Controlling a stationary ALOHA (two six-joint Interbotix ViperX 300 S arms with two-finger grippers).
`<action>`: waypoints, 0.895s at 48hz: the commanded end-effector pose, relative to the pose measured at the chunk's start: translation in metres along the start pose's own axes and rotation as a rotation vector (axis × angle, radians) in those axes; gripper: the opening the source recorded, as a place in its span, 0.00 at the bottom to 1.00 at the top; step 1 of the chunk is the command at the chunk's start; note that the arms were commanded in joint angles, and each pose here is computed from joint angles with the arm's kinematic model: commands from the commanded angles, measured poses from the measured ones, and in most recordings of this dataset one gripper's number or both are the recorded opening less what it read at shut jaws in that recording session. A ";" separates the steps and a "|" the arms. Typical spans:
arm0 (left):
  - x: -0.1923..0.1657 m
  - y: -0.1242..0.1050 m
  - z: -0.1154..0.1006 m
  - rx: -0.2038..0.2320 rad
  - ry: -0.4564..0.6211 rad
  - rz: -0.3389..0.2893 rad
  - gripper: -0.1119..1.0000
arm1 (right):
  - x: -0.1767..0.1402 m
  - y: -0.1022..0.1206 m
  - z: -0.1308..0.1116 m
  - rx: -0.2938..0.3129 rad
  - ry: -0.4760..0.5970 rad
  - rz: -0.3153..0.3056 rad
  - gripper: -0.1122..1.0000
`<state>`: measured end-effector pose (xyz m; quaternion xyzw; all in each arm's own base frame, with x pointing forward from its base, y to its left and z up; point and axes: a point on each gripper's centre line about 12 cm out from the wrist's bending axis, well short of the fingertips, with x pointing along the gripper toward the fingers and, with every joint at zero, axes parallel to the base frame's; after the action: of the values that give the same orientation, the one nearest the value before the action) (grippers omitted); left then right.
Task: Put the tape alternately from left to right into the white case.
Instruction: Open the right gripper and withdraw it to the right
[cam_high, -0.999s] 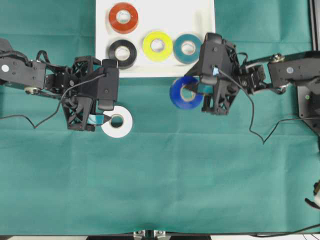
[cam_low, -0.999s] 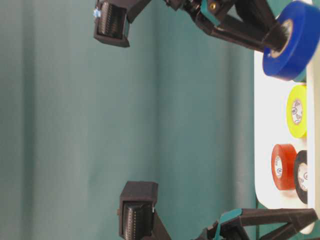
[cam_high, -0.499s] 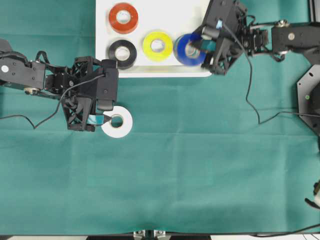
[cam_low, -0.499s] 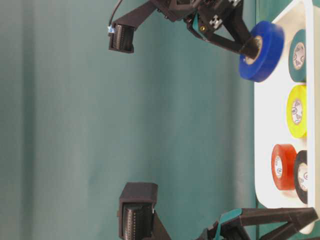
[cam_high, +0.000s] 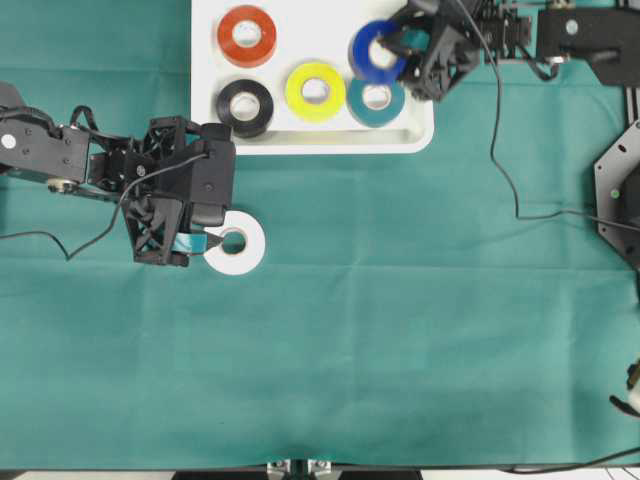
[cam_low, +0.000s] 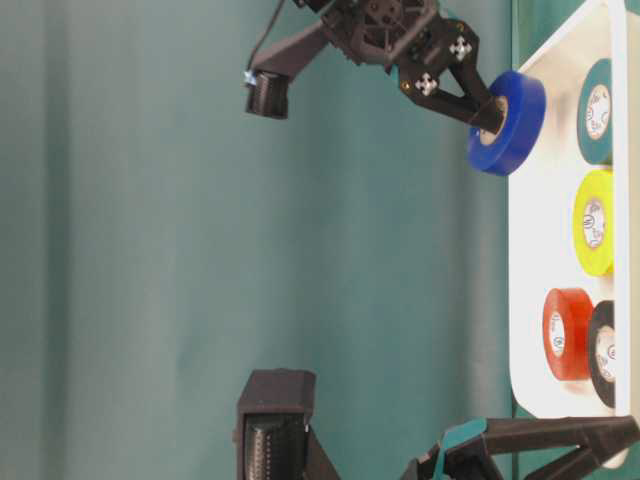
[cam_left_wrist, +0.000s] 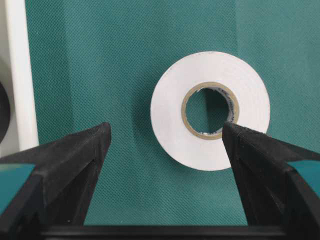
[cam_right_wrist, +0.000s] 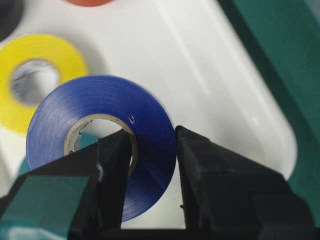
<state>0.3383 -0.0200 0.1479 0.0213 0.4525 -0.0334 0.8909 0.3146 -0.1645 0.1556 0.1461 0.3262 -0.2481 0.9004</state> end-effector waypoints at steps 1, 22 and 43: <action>-0.007 -0.003 0.008 0.003 -0.037 -0.004 0.80 | 0.002 -0.004 0.016 0.004 -0.039 -0.002 0.35; -0.007 -0.008 0.008 0.016 -0.037 -0.013 0.80 | 0.024 -0.021 0.013 0.031 0.000 -0.042 0.35; -0.007 -0.008 0.008 0.016 -0.037 -0.013 0.80 | 0.024 -0.022 0.012 0.034 0.004 -0.046 0.35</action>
<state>0.3379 -0.0263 0.1479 0.0254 0.4523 -0.0416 0.8905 0.3201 -0.1932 0.1350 0.1593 0.3436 -0.2740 0.8840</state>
